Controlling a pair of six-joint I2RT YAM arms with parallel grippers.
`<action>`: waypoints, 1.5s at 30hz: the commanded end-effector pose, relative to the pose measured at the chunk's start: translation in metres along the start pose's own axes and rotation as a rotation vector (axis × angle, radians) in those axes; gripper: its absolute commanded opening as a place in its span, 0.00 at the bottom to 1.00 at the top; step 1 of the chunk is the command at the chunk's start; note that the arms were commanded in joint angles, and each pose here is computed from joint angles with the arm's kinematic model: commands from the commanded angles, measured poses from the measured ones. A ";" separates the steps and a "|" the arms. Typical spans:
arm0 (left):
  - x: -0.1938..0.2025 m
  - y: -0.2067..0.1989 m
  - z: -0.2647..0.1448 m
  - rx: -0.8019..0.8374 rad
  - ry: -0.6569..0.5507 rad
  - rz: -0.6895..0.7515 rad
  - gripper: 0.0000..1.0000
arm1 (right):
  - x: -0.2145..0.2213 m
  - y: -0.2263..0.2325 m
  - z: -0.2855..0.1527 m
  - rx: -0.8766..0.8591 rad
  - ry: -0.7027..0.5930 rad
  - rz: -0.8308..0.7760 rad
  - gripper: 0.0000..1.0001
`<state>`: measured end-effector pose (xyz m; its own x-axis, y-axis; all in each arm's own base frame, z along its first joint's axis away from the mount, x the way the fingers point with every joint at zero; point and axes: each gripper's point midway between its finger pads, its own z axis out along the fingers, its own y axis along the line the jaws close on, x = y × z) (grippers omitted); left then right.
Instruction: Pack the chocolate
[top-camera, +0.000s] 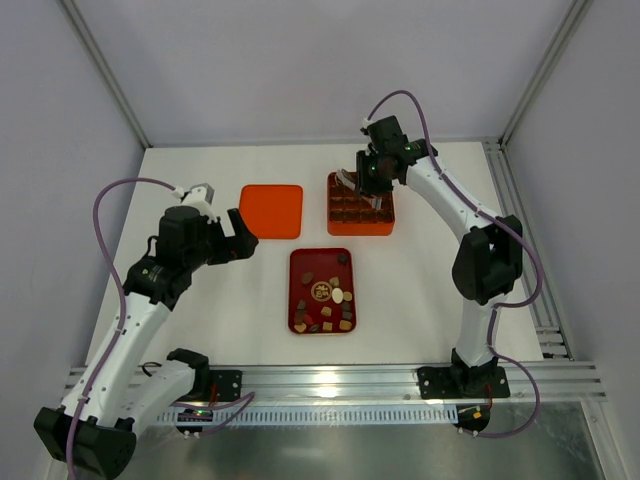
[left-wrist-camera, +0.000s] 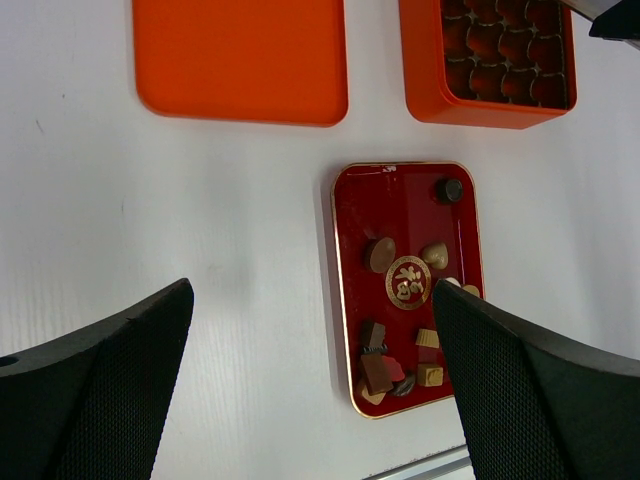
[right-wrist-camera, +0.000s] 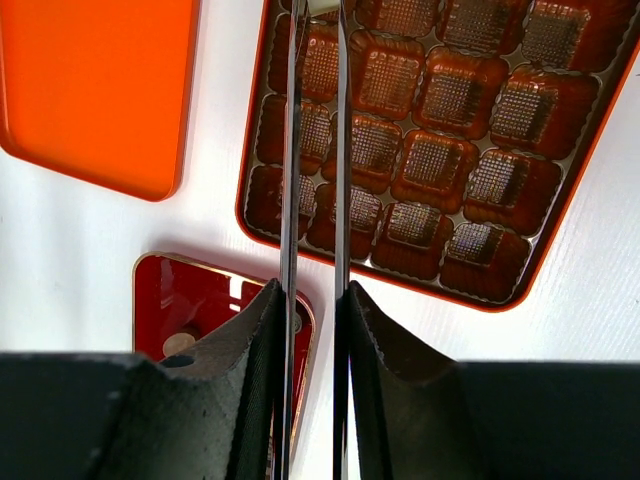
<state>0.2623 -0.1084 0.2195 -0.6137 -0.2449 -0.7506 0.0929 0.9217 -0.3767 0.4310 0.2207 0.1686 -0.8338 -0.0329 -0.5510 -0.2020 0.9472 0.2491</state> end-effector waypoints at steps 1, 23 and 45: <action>-0.004 -0.001 0.000 0.004 -0.010 -0.001 1.00 | -0.019 0.003 -0.003 -0.012 -0.065 -0.016 0.33; -0.004 -0.001 -0.001 0.002 -0.012 0.001 1.00 | -0.011 0.033 -0.069 -0.088 -0.123 -0.066 0.43; -0.004 -0.003 -0.002 0.012 -0.013 0.000 1.00 | 0.193 0.114 -0.101 -0.226 0.061 -0.143 0.43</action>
<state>0.2622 -0.1085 0.2193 -0.6144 -0.2447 -0.7501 0.0929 0.9216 -0.3768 0.1877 0.2747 0.1594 -0.8300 -0.2556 -0.4958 -0.4445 0.8400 0.3111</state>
